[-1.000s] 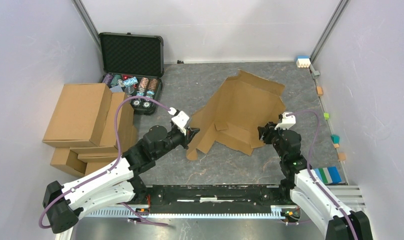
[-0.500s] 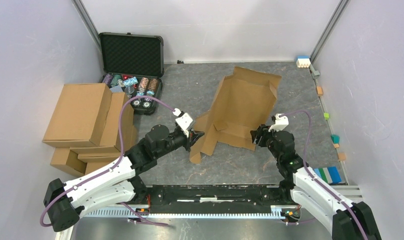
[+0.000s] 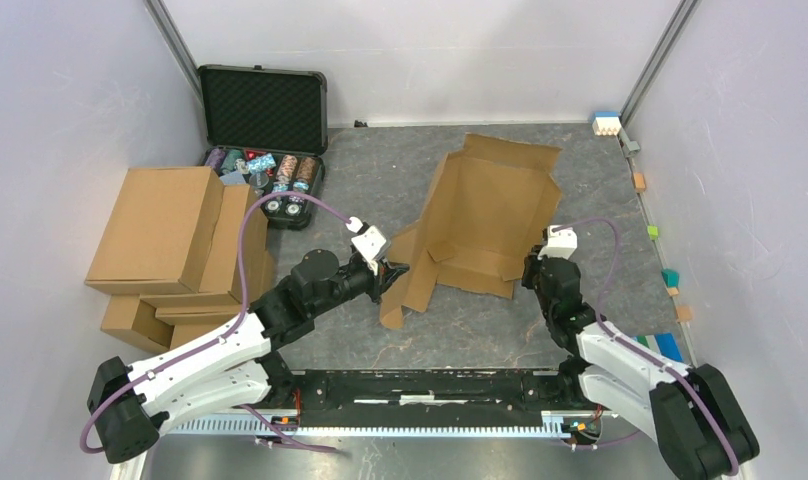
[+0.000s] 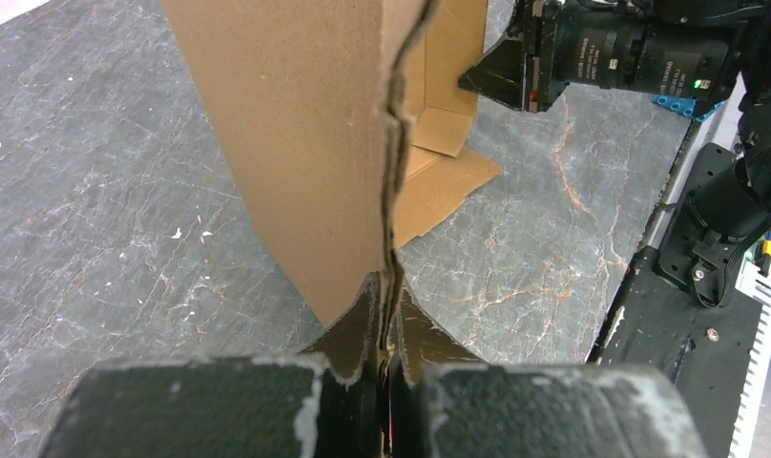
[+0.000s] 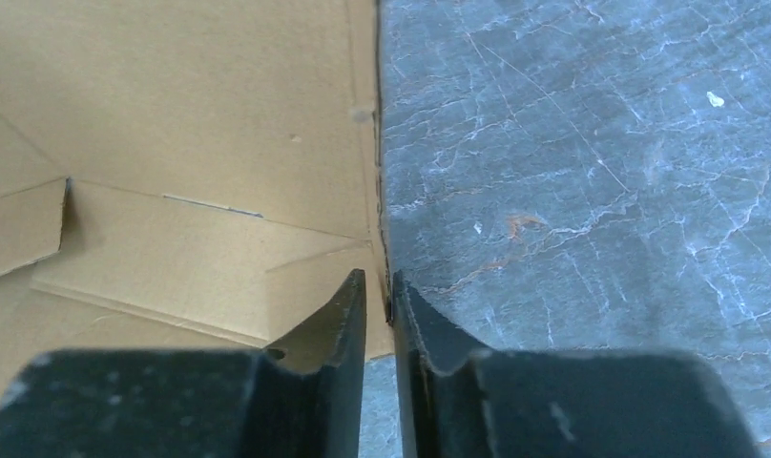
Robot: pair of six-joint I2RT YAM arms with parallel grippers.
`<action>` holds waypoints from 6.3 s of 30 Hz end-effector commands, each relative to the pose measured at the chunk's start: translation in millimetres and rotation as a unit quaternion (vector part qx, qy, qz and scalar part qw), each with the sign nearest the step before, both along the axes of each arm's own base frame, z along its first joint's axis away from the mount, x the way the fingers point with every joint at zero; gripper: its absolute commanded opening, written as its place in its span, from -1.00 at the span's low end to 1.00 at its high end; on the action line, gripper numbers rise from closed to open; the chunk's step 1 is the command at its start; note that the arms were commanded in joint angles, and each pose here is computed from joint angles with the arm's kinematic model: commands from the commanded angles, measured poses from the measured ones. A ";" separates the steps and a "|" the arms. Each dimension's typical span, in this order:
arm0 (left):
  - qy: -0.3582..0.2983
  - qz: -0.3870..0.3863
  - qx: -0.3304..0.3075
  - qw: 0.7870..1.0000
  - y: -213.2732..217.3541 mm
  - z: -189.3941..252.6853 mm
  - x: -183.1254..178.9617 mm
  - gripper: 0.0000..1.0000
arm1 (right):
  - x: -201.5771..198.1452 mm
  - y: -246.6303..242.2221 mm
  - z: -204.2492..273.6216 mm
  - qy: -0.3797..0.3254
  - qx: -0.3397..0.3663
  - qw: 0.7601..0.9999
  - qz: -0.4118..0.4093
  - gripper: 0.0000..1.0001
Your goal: Fold the paper box
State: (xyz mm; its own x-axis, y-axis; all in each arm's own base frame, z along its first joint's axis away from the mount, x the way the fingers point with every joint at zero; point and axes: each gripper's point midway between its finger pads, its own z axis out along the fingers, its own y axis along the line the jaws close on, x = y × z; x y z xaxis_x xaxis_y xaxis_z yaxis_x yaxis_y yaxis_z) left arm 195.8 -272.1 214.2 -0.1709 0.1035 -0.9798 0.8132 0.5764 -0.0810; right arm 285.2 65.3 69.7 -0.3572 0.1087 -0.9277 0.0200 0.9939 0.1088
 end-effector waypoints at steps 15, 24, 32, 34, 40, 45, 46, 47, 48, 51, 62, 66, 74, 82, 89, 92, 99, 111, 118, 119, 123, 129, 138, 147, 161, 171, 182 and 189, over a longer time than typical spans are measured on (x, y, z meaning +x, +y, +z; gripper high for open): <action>0.010 0.008 -0.022 1.000 2.8 1.6 -3.8 -0.66 | -14.7 0.3 24.7 -0.081 0.041 0.996 0.007 -1.00; 0.047 0.071 -0.017 0.996 24.0 -32.3 0.7 -0.41 | -31.0 7.1 -0.9 -0.078 0.039 0.996 0.031 -1.00; 0.066 0.059 -0.017 0.996 20.6 -47.4 -4.6 -0.94 | -33.1 14.5 2.4 -0.084 0.061 0.994 0.039 -1.00; 0.071 0.029 -0.027 0.997 10.8 -44.5 -11.4 -0.96 | -32.7 18.6 3.9 -0.083 0.077 0.993 0.037 -1.00; 0.080 -0.024 -0.048 0.995 -7.0 -30.5 -22.7 -0.93 | -29.4 22.6 1.8 -0.063 0.105 0.992 0.008 -1.00; 0.095 -0.020 -0.041 0.994 -6.7 -34.5 -23.2 -0.90 | -32.2 25.5 0.8 -0.056 0.140 0.988 -0.027 -1.00; 0.098 -0.022 -0.043 0.994 -7.3 -34.9 -23.8 -0.89 | -34.2 24.7 -3.9 -0.049 0.143 0.988 -0.038 -1.00; 0.101 -0.023 -0.047 0.993 -8.3 -34.1 -24.4 -0.89 | -30.3 29.9 6.7 -0.051 0.151 0.986 -0.045 -1.00; 0.104 -0.024 -0.050 0.993 -9.2 -33.9 -25.0 -0.89 | -30.0 32.2 7.4 -0.043 0.152 0.986 -0.053 -1.00; 0.111 -0.026 -0.059 0.992 -11.4 -29.8 -26.0 -0.88 | -28.7 41.8 11.2 -0.026 0.150 0.986 -0.068 -1.00; 0.123 -0.029 -0.083 0.988 -16.3 -28.3 -26.9 -0.95 | -33.3 66.7 0.7 0.010 0.231 0.964 -0.131 -1.00; 0.128 -0.046 -0.092 0.986 -21.3 -25.7 -31.6 -0.96 | -28.6 76.1 1.8 0.013 0.224 0.965 -0.138 -1.00; 0.135 0.018 -0.081 0.987 -3.3 -34.7 -19.9 -0.81 | -39.9 67.1 -21.3 0.035 0.186 0.970 -0.150 -1.00; 0.140 0.140 -0.069 0.978 33.7 -53.0 1.0 -0.40 | -46.9 69.8 -25.8 0.039 0.148 0.979 -0.132 -1.00; 0.129 0.174 -0.061 0.974 45.0 -58.1 8.6 0.00 | -41.9 81.3 -17.5 0.036 0.130 0.983 -0.122 -1.00; 0.128 0.177 -0.055 0.974 46.9 -61.9 8.7 0.07 | -40.3 83.0 -15.1 0.033 0.121 0.985 -0.121 -1.00; 0.123 0.224 -0.045 0.966 65.2 -70.5 14.6 -0.66 | -32.9 97.8 -4.6 0.019 0.083 0.994 -0.067 -1.00; 0.127 0.357 -0.099 0.920 125.0 -88.7 17.1 -0.71 | -17.0 138.6 7.1 -0.007 0.073 0.997 -0.031 -1.00; 0.134 0.365 -0.096 0.916 131.4 -95.0 13.6 0.12 | -10.9 142.7 8.2 -0.026 0.061 0.997 -0.035 -1.00; 0.136 0.373 -0.097 0.913 134.0 -93.0 13.8 0.26 | -11.0 143.0 8.6 -0.028 0.062 0.997 -0.032 -1.00; 0.150 0.415 -0.093 0.892 149.5 -85.5 12.8 0.46 | -12.7 143.7 7.9 -0.029 0.054 0.998 -0.018 -1.00; 0.194 0.456 -0.125 0.860 165.0 -71.9 3.1 0.63 | -13.3 139.7 7.0 -0.031 0.042 0.998 -0.023 -1.00; 0.356 0.408 -0.215 0.813 148.0 -74.6 -40.2 0.31 | -10.9 141.7 7.8 -0.033 0.037 0.998 -0.024 -1.00; 0.457 0.316 -0.238 0.797 112.0 -86.8 -70.8 -0.95 | -10.4 142.3 7.2 -0.033 0.038 0.998 -0.026 -1.00; 0.405 0.273 -0.278 0.827 21.8 -86.9 -39.4 -0.96 | -10.4 144.5 8.1 -0.029 0.044 0.998 -0.026 -1.00; 0.383 0.302 -0.304 0.818 2.3 -118.2 -28.6 -0.95 | -11.5 148.3 15.9 -0.042 0.045 0.998 -0.006 -1.00; 0.339 0.380 -0.324 0.797 44.9 -114.9 -13.1 -0.96 | -11.2 147.3 19.7 -0.046 0.040 0.998 -0.014 -1.00; 0.345 0.459 -0.275 0.771 95.1 -130.3 -23.7 -0.96 | -10.8 143.6 17.7 -0.042 0.036 0.998 -0.028 -1.00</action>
State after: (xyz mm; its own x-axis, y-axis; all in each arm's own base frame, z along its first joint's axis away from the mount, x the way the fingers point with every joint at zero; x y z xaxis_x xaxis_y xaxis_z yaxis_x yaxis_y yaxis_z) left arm 171.2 -217.9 93.1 -0.5064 -0.7469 -0.4309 -0.1283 0.5594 -0.8189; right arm 268.9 205.0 70.7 -0.3145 0.1409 -0.9387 0.0339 0.9900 0.1373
